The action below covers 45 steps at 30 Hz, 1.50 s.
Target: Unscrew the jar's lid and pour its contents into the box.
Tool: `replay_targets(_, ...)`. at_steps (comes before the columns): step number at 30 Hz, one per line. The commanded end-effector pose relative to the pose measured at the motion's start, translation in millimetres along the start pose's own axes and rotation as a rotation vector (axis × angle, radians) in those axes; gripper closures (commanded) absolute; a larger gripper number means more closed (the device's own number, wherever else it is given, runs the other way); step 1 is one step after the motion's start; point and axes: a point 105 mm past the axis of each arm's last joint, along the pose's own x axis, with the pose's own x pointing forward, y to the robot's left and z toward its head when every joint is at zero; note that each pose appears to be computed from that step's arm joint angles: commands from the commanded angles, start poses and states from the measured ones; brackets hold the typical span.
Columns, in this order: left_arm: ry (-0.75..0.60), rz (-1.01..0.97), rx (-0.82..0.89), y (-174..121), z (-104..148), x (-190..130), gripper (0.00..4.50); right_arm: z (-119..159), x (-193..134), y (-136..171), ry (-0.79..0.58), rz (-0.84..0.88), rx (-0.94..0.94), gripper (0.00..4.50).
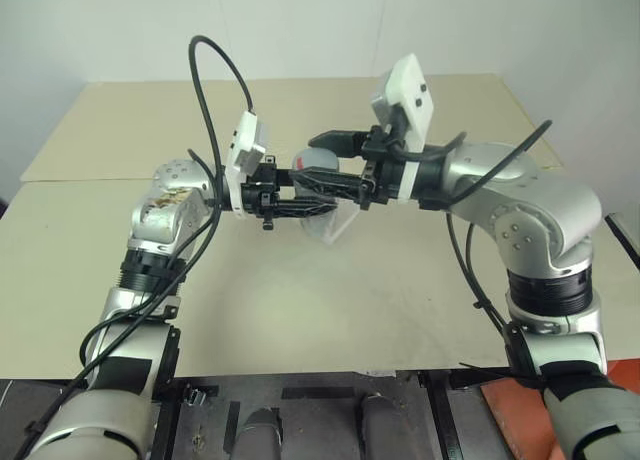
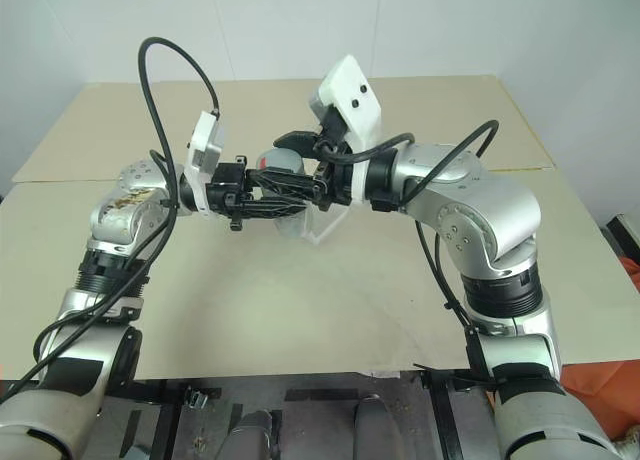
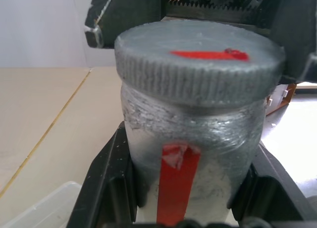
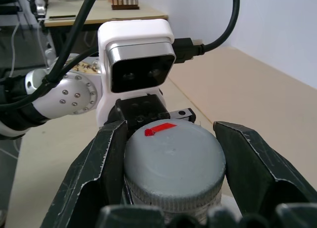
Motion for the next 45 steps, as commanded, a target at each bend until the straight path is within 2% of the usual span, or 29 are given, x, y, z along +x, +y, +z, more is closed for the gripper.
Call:
replay_targets(1, -0.041, -0.073, 0.119, -9, 26, -2, 2.59, 6, -3, 5, -0.049, 0.131, -0.008, 1.78)
replay_targets(9, -0.033, -0.324, 0.128, -51, 36, -8, 2.59, -6, -14, 17, -0.036, 0.627, -0.089, 1.78)
replay_targets(12, -0.032, -0.327, 0.131, -53, 35, -9, 2.59, -9, -10, 13, -0.030, 0.669, -0.120, 1.78)
replay_targets(15, -0.025, -0.269, 0.131, -47, 30, -10, 2.59, -12, -4, 6, -0.022, 0.621, -0.149, 1.78)
replay_targets(17, -0.029, -0.219, 0.118, -42, 27, -12, 2.59, -12, -3, 0, -0.034, 0.538, -0.145, 1.05)
replay_targets(21, -0.021, -0.112, 0.110, -30, 21, -16, 2.59, -9, -14, -8, -0.063, 0.411, -0.148, 0.06)
replay_targets(25, -0.024, -0.011, 0.078, -16, 14, -24, 2.59, 0, -33, -14, -0.060, 0.229, -0.163, 0.06)
replay_targets(31, -0.015, 0.078, 0.049, 0, 5, -26, 2.59, 18, -42, -2, -0.080, 0.090, -0.153, 0.06)
replay_targets(37, 0.001, 0.095, 0.062, 9, 1, -14, 2.59, 11, -19, 2, 0.020, -0.024, -0.152, 0.06)
replay_targets(45, -0.029, 0.067, 0.054, 4, 2, -7, 2.59, 5, 13, -13, 0.028, -0.141, -0.133, 0.06)
